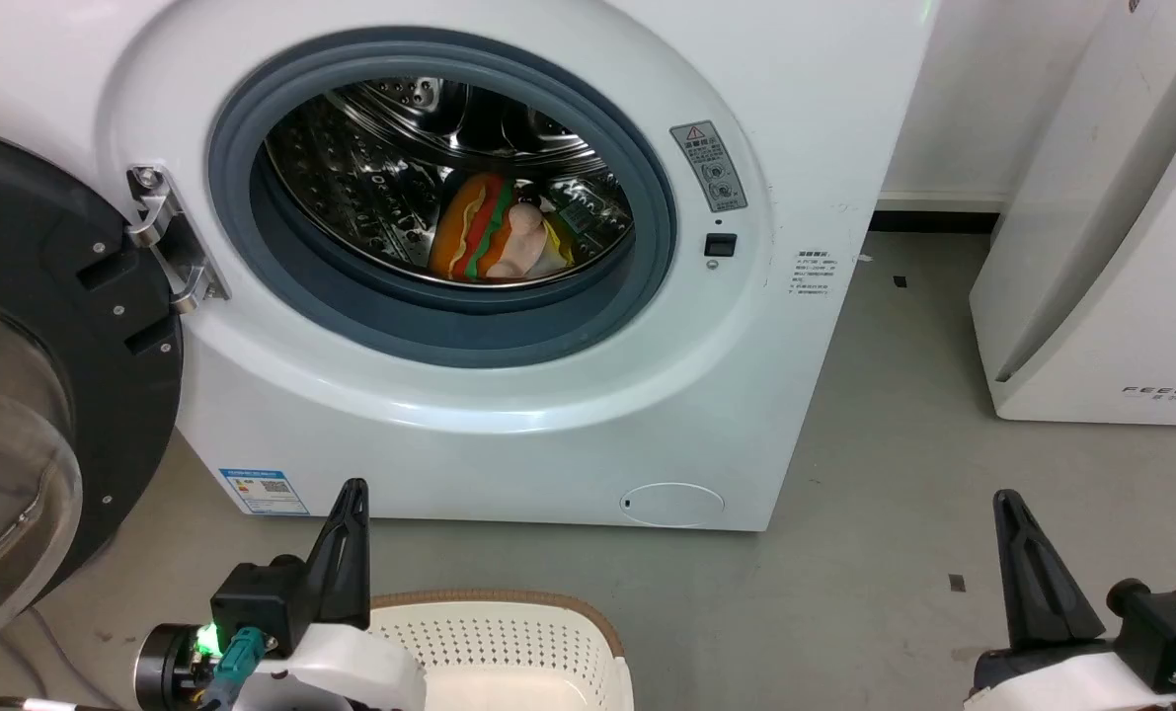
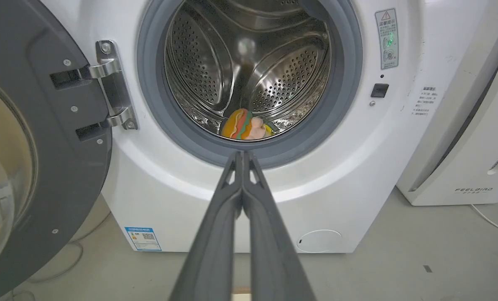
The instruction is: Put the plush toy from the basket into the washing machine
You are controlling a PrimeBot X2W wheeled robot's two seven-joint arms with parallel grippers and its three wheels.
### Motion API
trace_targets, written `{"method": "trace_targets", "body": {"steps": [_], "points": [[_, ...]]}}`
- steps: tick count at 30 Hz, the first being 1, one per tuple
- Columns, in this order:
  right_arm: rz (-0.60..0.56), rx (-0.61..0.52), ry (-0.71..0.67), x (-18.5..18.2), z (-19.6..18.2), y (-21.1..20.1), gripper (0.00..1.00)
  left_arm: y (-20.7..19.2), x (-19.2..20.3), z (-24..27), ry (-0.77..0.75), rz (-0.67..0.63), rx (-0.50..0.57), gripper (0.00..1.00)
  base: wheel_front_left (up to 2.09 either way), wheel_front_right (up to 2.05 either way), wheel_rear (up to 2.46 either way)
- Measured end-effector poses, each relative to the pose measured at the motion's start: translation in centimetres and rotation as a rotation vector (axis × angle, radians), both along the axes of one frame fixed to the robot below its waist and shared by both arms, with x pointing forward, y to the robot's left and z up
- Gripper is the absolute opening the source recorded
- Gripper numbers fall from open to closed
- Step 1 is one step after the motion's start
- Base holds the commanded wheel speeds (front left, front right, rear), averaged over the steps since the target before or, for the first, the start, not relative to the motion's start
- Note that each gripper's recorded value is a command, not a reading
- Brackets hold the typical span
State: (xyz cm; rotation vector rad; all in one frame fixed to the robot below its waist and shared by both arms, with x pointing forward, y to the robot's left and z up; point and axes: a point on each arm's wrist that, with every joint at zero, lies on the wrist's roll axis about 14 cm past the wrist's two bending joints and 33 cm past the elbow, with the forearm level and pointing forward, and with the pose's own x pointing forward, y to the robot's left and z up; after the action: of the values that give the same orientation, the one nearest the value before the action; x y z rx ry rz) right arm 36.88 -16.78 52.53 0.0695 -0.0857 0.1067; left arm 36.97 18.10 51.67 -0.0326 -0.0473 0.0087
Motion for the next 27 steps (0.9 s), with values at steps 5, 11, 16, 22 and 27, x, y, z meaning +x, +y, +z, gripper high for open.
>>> {"method": "trace_targets", "body": {"steps": [5,11,16,22,27], "points": [[0.002,-0.014,0.011,-0.04,-0.14,0.04,0.00,-0.10,0.06,0.05,0.005,-0.002,0.003,0.00,0.00,0.00,0.00],[0.003,-0.018,0.020,-0.05,-0.18,0.08,0.00,-0.18,0.13,0.19,0.006,-0.006,0.011,0.00,0.00,0.00,0.00],[0.005,-0.025,0.019,0.06,0.00,0.17,0.00,-0.20,0.19,0.35,0.006,-0.009,0.019,0.00,0.00,0.00,0.00],[0.007,-0.035,0.032,0.02,-0.13,0.24,0.00,-0.13,0.25,0.47,0.009,-0.006,0.023,0.00,0.00,0.00,0.00],[0.008,-0.038,0.036,0.04,-0.10,0.27,0.00,-0.24,0.30,0.57,0.012,-0.011,0.029,0.00,0.00,0.00,0.00]]}}
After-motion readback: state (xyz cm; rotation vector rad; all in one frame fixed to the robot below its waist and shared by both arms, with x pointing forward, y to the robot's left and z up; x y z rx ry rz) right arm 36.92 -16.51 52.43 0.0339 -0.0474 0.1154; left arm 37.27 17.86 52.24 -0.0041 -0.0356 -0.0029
